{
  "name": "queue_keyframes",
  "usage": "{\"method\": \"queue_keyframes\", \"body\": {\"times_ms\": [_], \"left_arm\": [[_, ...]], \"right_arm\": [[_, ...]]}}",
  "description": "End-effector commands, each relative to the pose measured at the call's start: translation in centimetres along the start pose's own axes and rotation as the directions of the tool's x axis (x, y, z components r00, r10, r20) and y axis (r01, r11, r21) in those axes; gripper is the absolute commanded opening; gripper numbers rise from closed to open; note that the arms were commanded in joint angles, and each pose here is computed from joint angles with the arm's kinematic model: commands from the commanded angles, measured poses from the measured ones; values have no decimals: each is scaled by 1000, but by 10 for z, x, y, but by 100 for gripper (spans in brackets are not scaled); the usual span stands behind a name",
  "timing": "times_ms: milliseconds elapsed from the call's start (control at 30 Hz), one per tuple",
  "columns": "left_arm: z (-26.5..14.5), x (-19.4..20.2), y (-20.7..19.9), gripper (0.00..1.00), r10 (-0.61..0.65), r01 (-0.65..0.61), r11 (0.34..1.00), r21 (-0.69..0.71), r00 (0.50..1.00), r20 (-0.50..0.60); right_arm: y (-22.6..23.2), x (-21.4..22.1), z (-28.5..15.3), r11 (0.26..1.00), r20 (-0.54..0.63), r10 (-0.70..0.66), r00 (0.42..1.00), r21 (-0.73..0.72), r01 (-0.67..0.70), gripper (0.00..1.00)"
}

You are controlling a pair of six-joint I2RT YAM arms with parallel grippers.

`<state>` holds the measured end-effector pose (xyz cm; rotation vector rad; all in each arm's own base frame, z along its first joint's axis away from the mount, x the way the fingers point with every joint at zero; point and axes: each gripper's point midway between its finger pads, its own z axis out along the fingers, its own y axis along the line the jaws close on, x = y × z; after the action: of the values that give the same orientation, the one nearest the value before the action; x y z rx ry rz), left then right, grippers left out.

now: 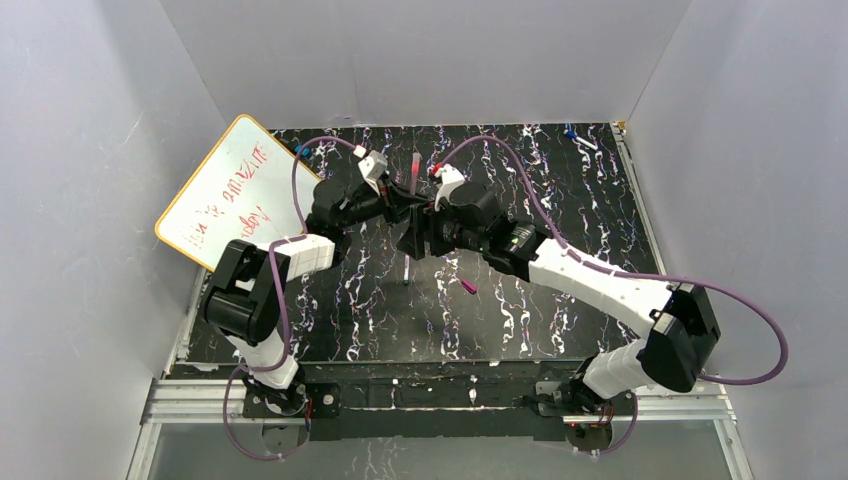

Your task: Insert the pens into the pen caps

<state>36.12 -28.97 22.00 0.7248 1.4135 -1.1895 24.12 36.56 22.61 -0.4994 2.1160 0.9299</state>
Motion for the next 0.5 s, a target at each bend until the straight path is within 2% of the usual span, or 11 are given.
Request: {"method": "queue_keyframes", "body": {"times_ms": [0, 100, 167, 200, 300, 467], "left_arm": [[3, -23, -5, 0, 74, -74, 997, -9, 997, 36], [2, -19, -4, 0, 72, -71, 997, -13, 997, 25], [2, -17, -3, 0, 67, -67, 998, -14, 998, 18], [2, -17, -4, 0, 63, -63, 998, -10, 998, 14], [3, -13, -12, 0, 39, -38, 999, 34, 999, -4], [0, -3, -26, 0, -22, 25, 996, 90, 999, -42]], "right_arm": [[-1, -6, -7, 1000, 29, -1, 1000, -5, 1, 79], [-13, -15, -14, 999, 102, -5, 995, 53, 0, 86], [-28, -26, -26, 993, 187, -17, 982, 122, -6, 97], [-33, -32, -34, 989, 238, -31, 971, 148, -4, 98], [-32, -61, -53, 988, 380, -91, 920, 154, 34, 99], [-3, -99, -61, 972, 482, -226, 847, 60, 226, 99]]}}
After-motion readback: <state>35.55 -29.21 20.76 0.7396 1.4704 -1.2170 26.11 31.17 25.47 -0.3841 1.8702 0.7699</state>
